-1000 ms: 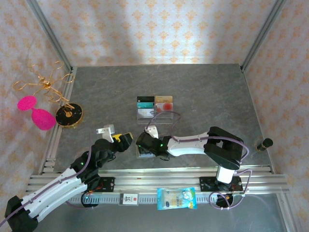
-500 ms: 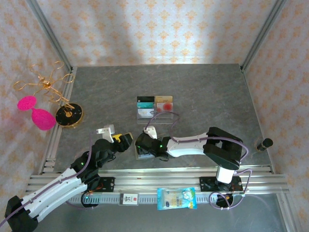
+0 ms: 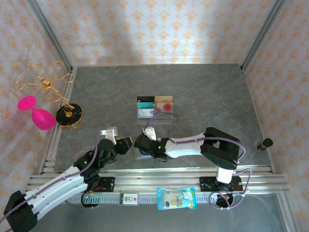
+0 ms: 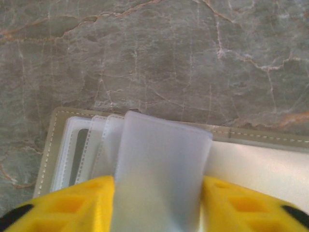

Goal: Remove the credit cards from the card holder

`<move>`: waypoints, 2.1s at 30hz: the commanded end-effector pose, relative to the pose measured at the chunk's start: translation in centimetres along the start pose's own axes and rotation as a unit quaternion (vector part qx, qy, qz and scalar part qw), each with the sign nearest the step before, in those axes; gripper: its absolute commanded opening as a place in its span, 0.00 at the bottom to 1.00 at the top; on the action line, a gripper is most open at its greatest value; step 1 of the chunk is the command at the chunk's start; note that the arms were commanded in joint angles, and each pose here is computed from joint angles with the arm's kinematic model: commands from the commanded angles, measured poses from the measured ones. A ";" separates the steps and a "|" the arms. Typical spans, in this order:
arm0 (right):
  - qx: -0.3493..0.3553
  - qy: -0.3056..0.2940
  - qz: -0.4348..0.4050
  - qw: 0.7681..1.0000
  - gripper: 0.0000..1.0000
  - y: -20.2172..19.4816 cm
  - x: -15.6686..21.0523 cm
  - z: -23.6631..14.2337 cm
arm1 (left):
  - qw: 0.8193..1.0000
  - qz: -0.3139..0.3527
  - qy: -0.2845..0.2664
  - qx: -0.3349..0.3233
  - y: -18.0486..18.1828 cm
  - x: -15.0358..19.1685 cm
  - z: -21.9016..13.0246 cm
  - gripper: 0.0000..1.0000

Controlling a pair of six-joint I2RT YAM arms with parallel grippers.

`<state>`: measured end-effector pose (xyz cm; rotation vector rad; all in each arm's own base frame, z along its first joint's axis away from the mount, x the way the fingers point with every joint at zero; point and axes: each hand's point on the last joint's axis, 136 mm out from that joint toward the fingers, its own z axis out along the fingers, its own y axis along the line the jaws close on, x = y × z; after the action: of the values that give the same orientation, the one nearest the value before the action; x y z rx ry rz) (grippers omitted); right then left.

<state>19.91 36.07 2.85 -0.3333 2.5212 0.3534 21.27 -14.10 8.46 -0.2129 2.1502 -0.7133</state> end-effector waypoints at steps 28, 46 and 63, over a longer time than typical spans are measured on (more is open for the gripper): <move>0.036 0.031 -0.039 0.998 0.74 -0.5 2.0 0.4 | 0.999 -0.005 -0.038 0.013 -1.3 -2.4 -1.2 0.64; -0.001 0.011 -0.026 1.000 0.15 -0.4 1.9 -0.1 | 0.999 -0.005 0.017 0.051 -2.3 0.3 0.5 0.40; 0.002 -0.011 -0.004 1.000 0.18 -1.1 1.0 -1.0 | 0.993 0.053 0.110 0.005 -2.0 5.3 3.7 0.09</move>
<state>19.06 35.95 2.96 -0.3548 2.4894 0.3929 19.73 -19.07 3.81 -0.0254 2.3642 -0.7557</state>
